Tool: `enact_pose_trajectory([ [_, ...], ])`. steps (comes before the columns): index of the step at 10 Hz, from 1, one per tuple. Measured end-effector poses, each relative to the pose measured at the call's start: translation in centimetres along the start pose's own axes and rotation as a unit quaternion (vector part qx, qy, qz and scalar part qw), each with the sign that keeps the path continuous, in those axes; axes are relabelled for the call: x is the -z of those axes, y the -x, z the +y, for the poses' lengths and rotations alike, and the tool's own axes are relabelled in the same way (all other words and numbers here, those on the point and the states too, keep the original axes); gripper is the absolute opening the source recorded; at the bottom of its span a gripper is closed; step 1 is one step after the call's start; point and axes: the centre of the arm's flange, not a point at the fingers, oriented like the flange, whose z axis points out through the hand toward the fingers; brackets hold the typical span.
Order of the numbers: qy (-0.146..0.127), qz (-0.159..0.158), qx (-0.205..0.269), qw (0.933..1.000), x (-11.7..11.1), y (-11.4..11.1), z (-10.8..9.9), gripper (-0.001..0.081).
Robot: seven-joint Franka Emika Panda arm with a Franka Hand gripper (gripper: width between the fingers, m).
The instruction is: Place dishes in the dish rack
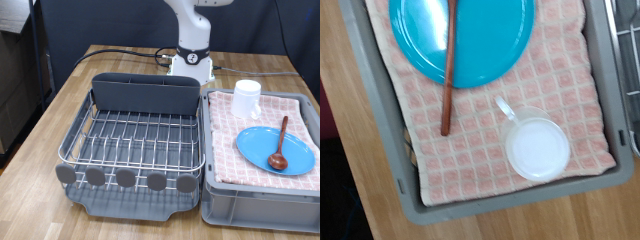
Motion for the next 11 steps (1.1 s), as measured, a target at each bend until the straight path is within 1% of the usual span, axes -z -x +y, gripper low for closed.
enact_pose_trajectory([
  [1, -0.012, 0.003, -0.01, 0.9999, -0.4, 0.4, -0.7, 0.0803],
  [2, -0.016, 0.008, -0.014, 0.9997, -0.8, 0.6, -1.2, 0.0803],
  [4, -0.015, 0.009, -0.017, 0.9997, -2.4, 1.0, -1.6, 0.0803],
  [5, -0.013, 0.012, -0.014, 0.9998, -3.6, 1.1, -1.7, 0.0803],
  [7, -0.006, 0.036, 0.004, 0.9993, -6.7, 1.2, -1.6, 0.0803],
  [8, -0.009, 0.047, 0.011, 0.9988, -8.5, 1.3, -1.5, 0.0803],
  [9, -0.022, 0.049, 0.015, 0.9985, -10.2, 1.5, -1.6, 0.0803],
  [10, -0.036, 0.049, 0.017, 0.998, -11.2, 1.5, -1.6, 0.0803],
  [11, -0.031, 0.048, 0.016, 0.9982, -11.1, 1.5, -1.6, 0.0803],
])
